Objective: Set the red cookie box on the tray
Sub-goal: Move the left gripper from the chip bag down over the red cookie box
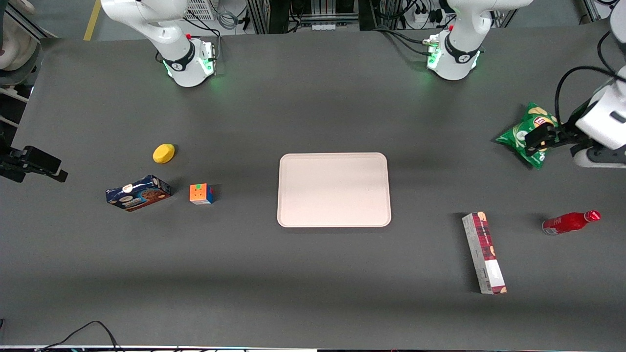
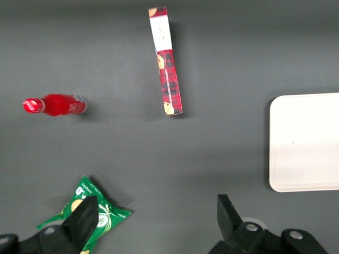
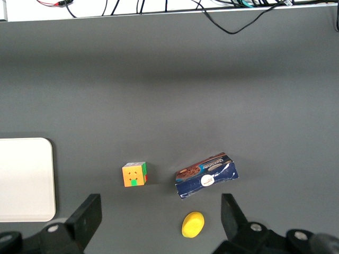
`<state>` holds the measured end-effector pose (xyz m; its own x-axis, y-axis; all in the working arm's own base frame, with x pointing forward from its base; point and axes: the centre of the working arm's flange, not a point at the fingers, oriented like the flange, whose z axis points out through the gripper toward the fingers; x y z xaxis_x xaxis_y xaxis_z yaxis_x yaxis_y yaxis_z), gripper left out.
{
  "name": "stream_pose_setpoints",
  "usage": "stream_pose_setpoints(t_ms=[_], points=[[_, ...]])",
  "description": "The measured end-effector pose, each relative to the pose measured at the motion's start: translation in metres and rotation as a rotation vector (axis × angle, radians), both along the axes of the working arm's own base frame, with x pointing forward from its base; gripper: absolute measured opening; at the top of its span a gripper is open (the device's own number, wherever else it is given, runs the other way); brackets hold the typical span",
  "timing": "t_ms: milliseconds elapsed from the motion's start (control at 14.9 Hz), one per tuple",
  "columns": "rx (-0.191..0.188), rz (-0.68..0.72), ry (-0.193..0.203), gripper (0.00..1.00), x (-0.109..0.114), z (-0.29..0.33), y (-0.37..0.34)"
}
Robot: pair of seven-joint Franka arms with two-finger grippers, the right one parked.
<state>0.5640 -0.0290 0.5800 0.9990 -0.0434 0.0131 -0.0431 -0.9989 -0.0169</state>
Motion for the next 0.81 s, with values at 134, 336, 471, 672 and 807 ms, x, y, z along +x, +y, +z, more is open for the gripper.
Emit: stream_pose_setpoints(t_ms=[134,336,471,672,807], points=[[-0.001,-0.007,0.014,1.0,0.017,-0.028,-0.005],[-0.007,-0.001,0.007,1.0,0.055,-0.095,-0.004],[-0.011,0.016,0.008,1.0,0.076,-0.144,-0.004],[-0.015,0.026,0.006,1.0,0.096,-0.205,-0.005],[-0.018,0.029,0.011,1.0,0.103,-0.239,-0.005]])
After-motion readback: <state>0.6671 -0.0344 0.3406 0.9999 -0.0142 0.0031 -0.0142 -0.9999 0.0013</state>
